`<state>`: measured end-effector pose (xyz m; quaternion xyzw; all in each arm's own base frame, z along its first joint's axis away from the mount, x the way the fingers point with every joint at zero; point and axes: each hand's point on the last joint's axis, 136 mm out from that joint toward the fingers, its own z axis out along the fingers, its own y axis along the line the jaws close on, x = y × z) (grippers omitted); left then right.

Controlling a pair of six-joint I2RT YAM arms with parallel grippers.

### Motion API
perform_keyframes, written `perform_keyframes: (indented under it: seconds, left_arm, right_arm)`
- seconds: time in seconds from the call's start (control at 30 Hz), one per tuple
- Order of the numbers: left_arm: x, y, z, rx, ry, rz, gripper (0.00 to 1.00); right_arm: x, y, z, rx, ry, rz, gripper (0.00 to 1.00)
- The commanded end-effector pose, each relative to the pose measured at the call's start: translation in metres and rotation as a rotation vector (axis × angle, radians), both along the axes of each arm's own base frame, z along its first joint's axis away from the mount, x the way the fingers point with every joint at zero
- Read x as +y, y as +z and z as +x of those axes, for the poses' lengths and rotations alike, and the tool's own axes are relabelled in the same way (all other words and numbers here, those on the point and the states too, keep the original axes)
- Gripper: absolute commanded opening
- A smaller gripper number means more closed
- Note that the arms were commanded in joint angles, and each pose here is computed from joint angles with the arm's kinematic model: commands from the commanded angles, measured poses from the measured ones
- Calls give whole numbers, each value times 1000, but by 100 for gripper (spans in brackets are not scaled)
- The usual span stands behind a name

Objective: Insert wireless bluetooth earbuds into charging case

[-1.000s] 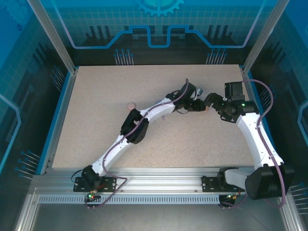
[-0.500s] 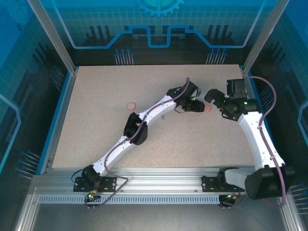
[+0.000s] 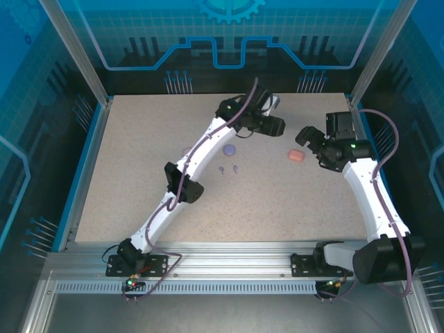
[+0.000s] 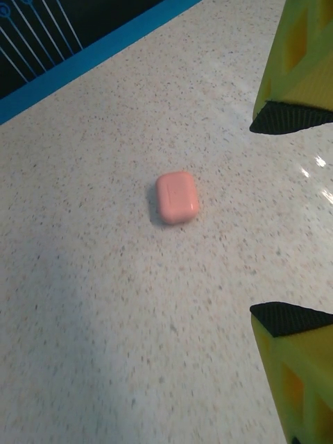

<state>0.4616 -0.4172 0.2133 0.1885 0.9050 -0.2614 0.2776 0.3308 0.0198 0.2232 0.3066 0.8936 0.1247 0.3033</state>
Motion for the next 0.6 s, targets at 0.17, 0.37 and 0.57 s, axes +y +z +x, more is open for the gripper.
perform_keyframes:
  seconds: [0.17,0.37,0.57]
  left_arm:
    - [60,94,-13,-118,-10,-11,71]
    - [102,139,-30,-141,-1,-15,74]
    - [143,159,-50,-199,35,88,77]
  right_arm:
    - [16,-4,9,-2,25,6,100]
    - [41,-11,25,0,100,25,100]
    - [93,-34,54,71,231,4,100]
